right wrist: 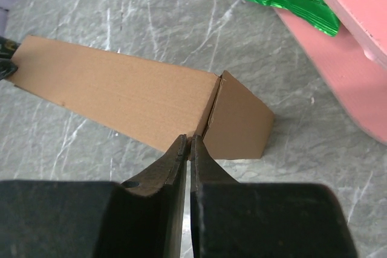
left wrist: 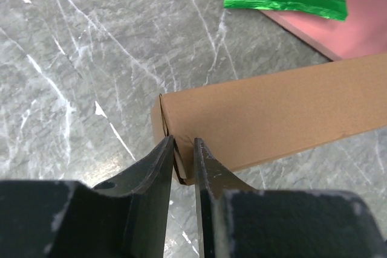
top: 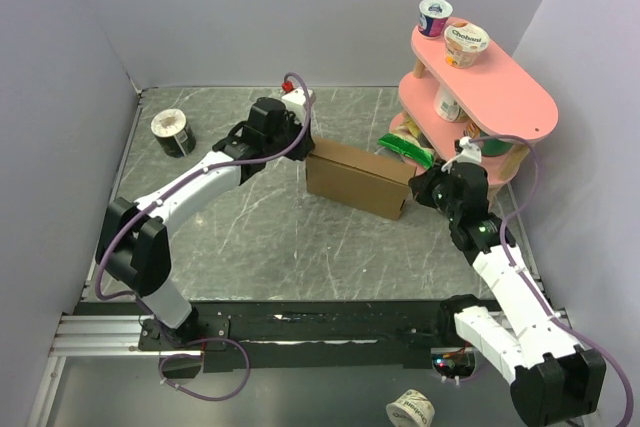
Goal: Fold the paper box
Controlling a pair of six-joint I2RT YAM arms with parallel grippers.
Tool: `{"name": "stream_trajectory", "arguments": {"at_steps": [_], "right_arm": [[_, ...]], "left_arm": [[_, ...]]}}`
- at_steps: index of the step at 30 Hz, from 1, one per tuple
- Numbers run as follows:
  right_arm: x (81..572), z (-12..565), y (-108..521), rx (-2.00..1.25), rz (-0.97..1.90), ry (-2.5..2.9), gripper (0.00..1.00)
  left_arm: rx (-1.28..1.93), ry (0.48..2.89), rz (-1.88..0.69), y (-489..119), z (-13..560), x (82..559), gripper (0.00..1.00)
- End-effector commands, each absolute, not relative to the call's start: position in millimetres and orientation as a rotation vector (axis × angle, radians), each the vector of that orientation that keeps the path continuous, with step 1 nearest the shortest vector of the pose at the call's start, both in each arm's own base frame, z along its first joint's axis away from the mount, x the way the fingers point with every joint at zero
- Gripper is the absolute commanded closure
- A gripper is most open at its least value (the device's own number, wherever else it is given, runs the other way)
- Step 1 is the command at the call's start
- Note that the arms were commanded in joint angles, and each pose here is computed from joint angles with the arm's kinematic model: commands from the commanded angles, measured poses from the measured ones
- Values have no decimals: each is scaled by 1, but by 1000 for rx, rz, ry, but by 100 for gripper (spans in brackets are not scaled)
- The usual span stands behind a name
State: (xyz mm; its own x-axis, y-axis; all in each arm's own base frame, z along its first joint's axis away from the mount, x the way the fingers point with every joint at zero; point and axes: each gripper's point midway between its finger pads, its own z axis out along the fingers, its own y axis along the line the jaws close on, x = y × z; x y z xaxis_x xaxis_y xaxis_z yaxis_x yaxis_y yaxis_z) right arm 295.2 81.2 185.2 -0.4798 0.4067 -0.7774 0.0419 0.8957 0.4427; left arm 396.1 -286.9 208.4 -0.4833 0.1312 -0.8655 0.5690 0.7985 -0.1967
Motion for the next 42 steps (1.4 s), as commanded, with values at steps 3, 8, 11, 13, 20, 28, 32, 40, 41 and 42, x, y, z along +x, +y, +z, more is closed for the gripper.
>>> {"name": "stream_trajectory", "arguments": {"at_steps": [3, 8, 11, 13, 20, 28, 32, 40, 41, 42], "right_arm": [[219, 72, 53, 337, 126, 2551, 100], [225, 81, 60, 343, 189, 2510, 99], [228, 88, 61, 344, 198, 2484, 99], [229, 90, 61, 339, 196, 2479, 99], [231, 94, 63, 330, 221, 2460, 99], [233, 102, 63, 317, 226, 2438, 98], [231, 101, 65, 312, 235, 2441, 98], [230, 98, 66, 315, 245, 2441, 99], [230, 99, 66, 311, 250, 2440, 98], [230, 99, 67, 310, 254, 2440, 99]], "left_arm": [[637, 2444, -307, -242, 102, 347, 62], [610, 2398, -391, -251, 118, 351, 46], [577, 2363, -444, -253, 137, 354, 39], [547, 2335, -499, -251, 147, 360, 39], [403, 2147, -922, -247, 200, 372, 34], [371, 2145, -1174, -253, 187, 365, 40], [349, 2104, -1257, -255, 192, 365, 40], [205, 1944, -1325, -253, 238, 381, 37], [182, 1924, -1327, -251, 241, 384, 37], [156, 1922, -1337, -249, 238, 383, 36]]}}
